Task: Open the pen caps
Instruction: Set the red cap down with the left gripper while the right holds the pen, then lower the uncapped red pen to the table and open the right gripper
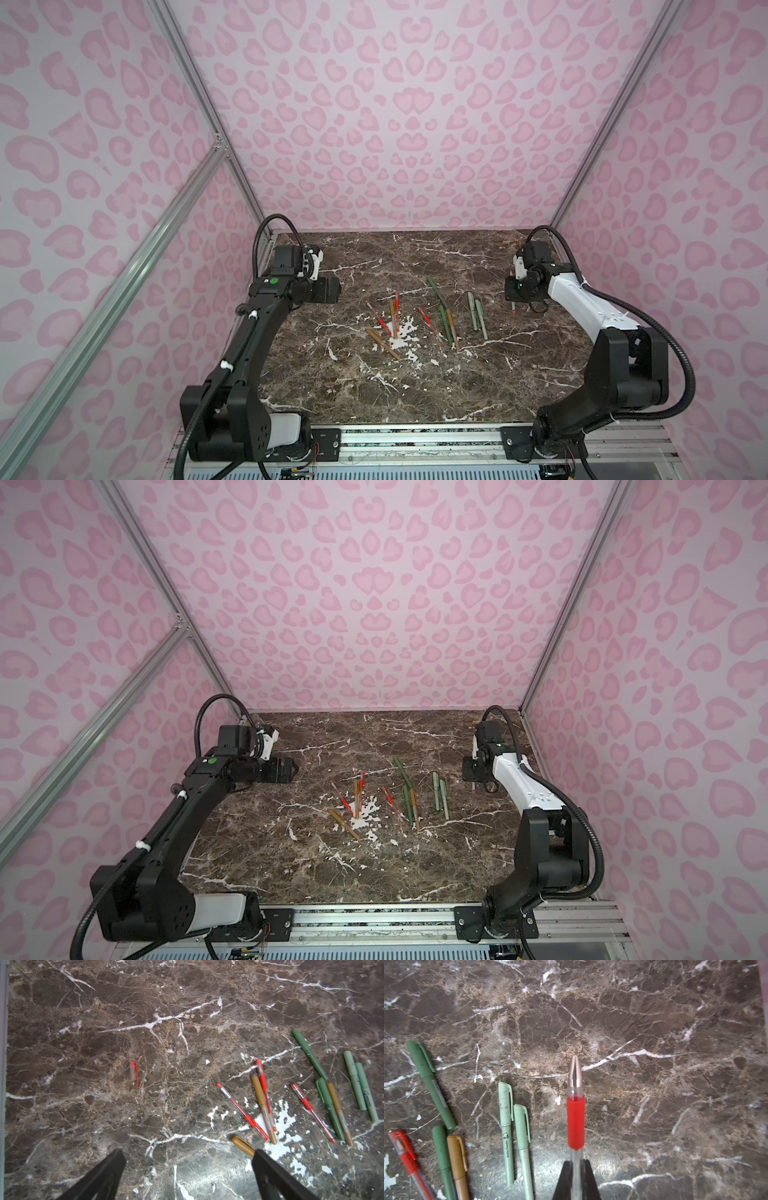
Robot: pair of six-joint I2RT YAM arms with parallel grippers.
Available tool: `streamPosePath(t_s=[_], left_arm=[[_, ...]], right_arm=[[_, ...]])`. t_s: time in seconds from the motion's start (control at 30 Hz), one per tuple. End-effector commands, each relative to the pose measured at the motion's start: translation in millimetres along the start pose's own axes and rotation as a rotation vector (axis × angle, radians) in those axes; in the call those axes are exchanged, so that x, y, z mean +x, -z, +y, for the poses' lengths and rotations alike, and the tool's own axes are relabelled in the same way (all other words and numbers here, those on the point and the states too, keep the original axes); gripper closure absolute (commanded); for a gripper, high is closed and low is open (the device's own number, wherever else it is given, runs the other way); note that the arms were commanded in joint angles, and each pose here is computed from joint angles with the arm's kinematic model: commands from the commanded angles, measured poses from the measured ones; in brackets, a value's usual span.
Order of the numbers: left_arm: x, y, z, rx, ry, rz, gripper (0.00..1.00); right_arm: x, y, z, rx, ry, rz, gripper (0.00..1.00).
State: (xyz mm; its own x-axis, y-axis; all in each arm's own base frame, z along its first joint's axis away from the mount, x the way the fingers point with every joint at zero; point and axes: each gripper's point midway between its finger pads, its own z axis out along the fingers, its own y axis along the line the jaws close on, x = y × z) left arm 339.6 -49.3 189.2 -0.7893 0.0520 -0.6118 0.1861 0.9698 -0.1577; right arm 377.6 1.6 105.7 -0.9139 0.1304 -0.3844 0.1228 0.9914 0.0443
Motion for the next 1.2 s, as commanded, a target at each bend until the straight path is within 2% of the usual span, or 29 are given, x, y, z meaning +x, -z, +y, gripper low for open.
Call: streamPosePath(t_s=[0.0, 0.1, 0.2, 0.33, 0.5, 0.8, 0.93, 1.03, 1.17], left_arm=[[-15.5, 19.0, -11.0, 0.039, -0.053, -0.156, 0.02], [-11.9, 35.8, -19.2, 0.079, -0.067, -0.234, 0.03], [-11.3, 42.2, -21.1, 0.132, -0.024, -0.255, 0.02], [-16.5, 46.7, -18.6, 0.136, -0.007, -0.281, 0.02], [-18.8, 47.8, -12.0, 0.125, 0.017, -0.286, 0.02], [-20.0, 50.1, -8.0, 0.120, 0.028, -0.297, 0.02], [-19.7, 50.2, -6.8, 0.118, 0.032, -0.294, 0.02], [-21.3, 52.4, -5.6, 0.114, 0.033, -0.301, 0.02], [-20.5, 51.4, -4.6, 0.113, 0.037, -0.301, 0.02]], right_arm=[[-12.7, -16.5, -16.2, 0.036, -0.001, 0.014, 1.00], [-27.2, -31.7, -28.7, 0.070, 0.023, 0.034, 1.00], [-35.1, -47.2, -38.1, 0.103, 0.065, 0.067, 1.00], [-47.0, -67.7, -41.5, 0.116, 0.124, 0.115, 1.00], [-46.9, -91.3, -41.5, 0.080, 0.100, 0.161, 1.00], [-36.5, -120.5, -46.7, 0.076, 0.059, 0.208, 0.92], [-28.2, -127.7, -45.8, 0.067, 0.047, 0.228, 0.82], [-28.4, -127.2, -46.6, 0.071, 0.048, 0.223, 0.70], [-28.9, -124.3, -48.2, 0.074, 0.034, 0.211, 0.65]])
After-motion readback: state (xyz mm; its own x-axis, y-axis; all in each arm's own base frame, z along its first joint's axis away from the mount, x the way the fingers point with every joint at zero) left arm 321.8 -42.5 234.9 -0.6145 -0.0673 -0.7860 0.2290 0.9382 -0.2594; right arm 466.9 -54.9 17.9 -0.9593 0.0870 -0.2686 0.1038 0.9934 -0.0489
